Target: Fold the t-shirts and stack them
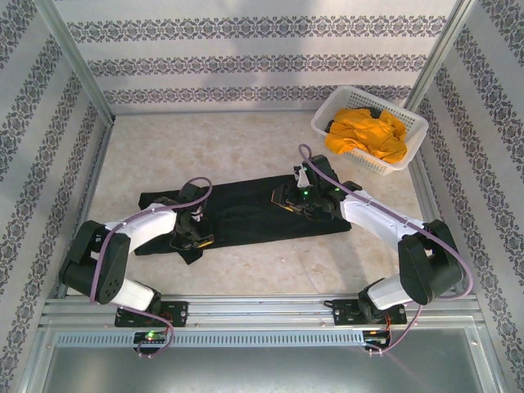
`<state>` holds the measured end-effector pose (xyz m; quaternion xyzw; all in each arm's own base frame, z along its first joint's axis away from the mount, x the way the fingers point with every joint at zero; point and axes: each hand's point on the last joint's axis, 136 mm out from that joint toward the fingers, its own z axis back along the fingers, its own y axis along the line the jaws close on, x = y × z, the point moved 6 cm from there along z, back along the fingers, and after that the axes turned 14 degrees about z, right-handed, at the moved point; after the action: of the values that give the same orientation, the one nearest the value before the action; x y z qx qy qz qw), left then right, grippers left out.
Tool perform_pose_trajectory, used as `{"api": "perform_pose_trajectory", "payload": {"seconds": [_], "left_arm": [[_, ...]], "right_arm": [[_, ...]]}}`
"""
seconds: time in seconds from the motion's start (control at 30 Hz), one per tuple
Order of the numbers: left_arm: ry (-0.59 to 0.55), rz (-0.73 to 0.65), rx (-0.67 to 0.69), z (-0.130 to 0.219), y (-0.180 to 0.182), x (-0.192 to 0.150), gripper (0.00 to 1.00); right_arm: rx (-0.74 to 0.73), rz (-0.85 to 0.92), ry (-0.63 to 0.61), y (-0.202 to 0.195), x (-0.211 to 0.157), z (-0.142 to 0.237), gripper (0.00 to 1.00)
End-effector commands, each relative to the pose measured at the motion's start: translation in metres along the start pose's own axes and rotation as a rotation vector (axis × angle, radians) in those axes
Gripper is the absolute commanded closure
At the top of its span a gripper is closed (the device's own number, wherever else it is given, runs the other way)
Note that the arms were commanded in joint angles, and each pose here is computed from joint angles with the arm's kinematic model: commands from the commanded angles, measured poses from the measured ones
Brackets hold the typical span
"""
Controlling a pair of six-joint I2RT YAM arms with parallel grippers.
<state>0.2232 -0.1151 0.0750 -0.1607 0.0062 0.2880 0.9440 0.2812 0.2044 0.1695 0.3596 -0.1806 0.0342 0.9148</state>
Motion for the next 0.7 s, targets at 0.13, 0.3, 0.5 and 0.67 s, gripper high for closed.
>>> {"api": "perform_pose_trajectory", "payload": {"seconds": [0.13,0.3,0.5,0.67], "left_arm": [[-0.098,-0.115,0.016,0.041,-0.015,0.005,0.79],[-0.233,-0.097,-0.083,0.085,-0.037,0.016,0.73],[-0.225,0.033,-0.196,0.078,-0.05,0.039,0.72],[-0.214,0.148,-0.189,0.052,-0.038,0.056,0.72]], "right_arm": [[-0.212,-0.133,-0.13,-0.046,0.016,0.032,0.67],[-0.402,-0.308,-0.21,-0.097,0.034,0.05,0.8],[-0.556,-0.384,-0.202,-0.135,0.056,0.04,0.84],[-0.686,-0.444,-0.084,-0.168,0.049,0.028,0.86]]}}
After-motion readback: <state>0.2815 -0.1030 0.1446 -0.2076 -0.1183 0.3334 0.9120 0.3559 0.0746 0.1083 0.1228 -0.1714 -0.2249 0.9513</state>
